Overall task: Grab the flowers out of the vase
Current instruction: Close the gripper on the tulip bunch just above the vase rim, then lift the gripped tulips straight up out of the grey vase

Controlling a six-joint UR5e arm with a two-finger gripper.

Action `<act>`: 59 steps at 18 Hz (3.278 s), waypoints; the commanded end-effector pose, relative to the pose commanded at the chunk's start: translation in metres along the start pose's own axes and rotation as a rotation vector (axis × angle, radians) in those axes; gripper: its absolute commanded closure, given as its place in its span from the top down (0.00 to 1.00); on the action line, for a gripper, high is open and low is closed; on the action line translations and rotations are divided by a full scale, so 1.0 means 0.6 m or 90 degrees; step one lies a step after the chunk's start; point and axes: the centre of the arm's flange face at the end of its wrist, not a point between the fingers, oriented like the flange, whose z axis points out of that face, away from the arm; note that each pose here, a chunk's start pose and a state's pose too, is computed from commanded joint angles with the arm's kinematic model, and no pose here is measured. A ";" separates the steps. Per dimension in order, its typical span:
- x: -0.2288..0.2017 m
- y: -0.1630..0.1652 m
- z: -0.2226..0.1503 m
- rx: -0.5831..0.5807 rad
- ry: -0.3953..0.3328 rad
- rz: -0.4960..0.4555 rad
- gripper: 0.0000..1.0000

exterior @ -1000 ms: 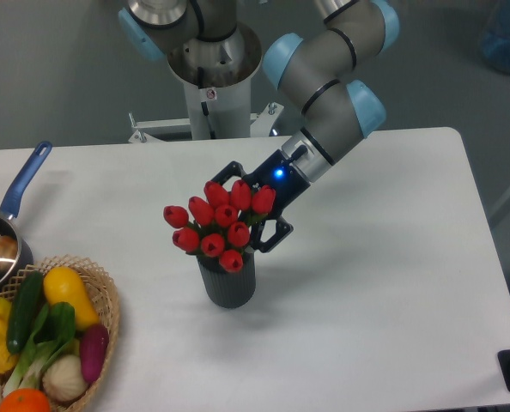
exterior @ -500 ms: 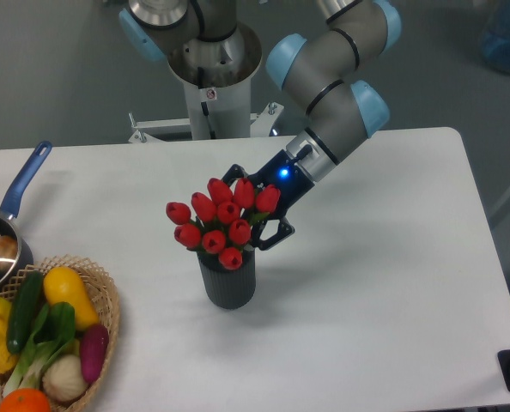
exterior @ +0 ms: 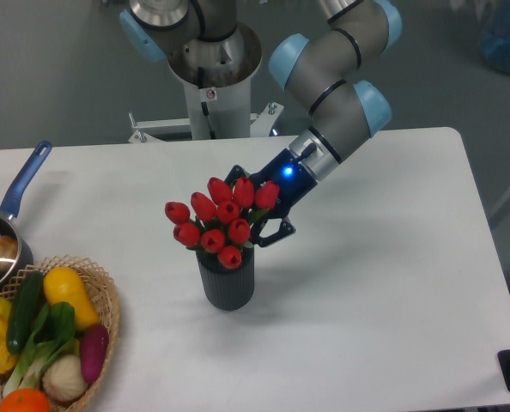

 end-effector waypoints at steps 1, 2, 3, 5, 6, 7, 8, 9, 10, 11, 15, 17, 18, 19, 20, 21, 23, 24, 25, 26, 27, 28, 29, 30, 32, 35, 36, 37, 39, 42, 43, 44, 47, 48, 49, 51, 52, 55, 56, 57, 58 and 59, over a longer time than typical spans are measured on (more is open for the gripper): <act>-0.001 0.001 0.001 0.004 0.001 -0.003 0.47; -0.002 0.002 0.001 0.013 0.001 -0.005 0.47; -0.004 0.001 -0.004 0.024 -0.003 -0.006 0.47; -0.004 0.006 -0.007 0.027 -0.005 -0.012 0.47; -0.004 0.010 -0.010 0.029 -0.007 -0.015 0.46; -0.004 0.010 -0.010 0.029 -0.007 -0.015 0.42; -0.004 0.010 -0.010 0.029 -0.007 -0.016 0.38; -0.005 0.010 -0.011 0.029 -0.008 -0.017 0.38; -0.005 0.011 -0.012 0.030 -0.008 -0.017 0.39; -0.006 0.010 -0.014 0.035 -0.009 -0.018 0.39; -0.006 -0.002 -0.019 0.067 -0.014 -0.015 0.39; -0.007 -0.004 -0.020 0.076 -0.016 -0.014 0.40; -0.007 -0.006 -0.021 0.084 -0.016 -0.014 0.40; -0.007 -0.010 -0.022 0.096 -0.017 -0.012 0.40; -0.006 -0.016 -0.024 0.109 -0.020 -0.011 0.40; -0.006 -0.021 -0.032 0.121 -0.025 -0.009 0.40; -0.001 -0.032 -0.042 0.124 -0.031 -0.008 0.40; -0.001 -0.033 -0.044 0.124 -0.032 -0.006 0.40; 0.001 -0.037 -0.045 0.125 -0.033 -0.007 0.41; 0.004 -0.042 -0.048 0.125 -0.034 -0.007 0.41; 0.004 -0.043 -0.052 0.126 -0.037 -0.011 0.41; 0.004 -0.044 -0.060 0.127 -0.042 -0.010 0.41; 0.004 -0.045 -0.063 0.127 -0.045 -0.010 0.41; 0.005 -0.047 -0.065 0.126 -0.046 -0.008 0.41; 0.006 -0.052 -0.076 0.127 -0.053 -0.008 0.41; 0.009 -0.060 -0.083 0.125 -0.058 0.000 0.41; 0.011 -0.064 -0.084 0.125 -0.059 0.003 0.41; 0.015 -0.068 -0.086 0.124 -0.060 0.005 0.41; 0.024 -0.084 -0.095 0.125 -0.065 -0.008 0.41; 0.026 -0.090 -0.106 0.125 -0.071 -0.020 0.41; 0.026 -0.090 -0.106 0.125 -0.071 -0.020 0.41; 0.027 -0.092 -0.108 0.125 -0.072 -0.019 0.41; 0.030 -0.099 -0.124 0.127 -0.083 -0.024 0.41; 0.031 -0.103 -0.127 0.127 -0.085 -0.025 0.41; 0.033 -0.108 -0.129 0.128 -0.086 -0.026 0.41; 0.038 -0.116 -0.135 0.129 -0.089 -0.034 0.41; 0.042 -0.122 -0.139 0.130 -0.091 -0.035 0.41; 0.054 -0.141 -0.145 0.134 -0.093 -0.047 0.41; 0.058 -0.150 -0.149 0.135 -0.095 -0.052 0.41; 0.061 -0.155 -0.150 0.135 -0.094 -0.059 0.41; 0.064 -0.159 -0.151 0.137 -0.094 -0.063 0.41; 0.070 -0.166 -0.151 0.137 -0.094 -0.061 0.41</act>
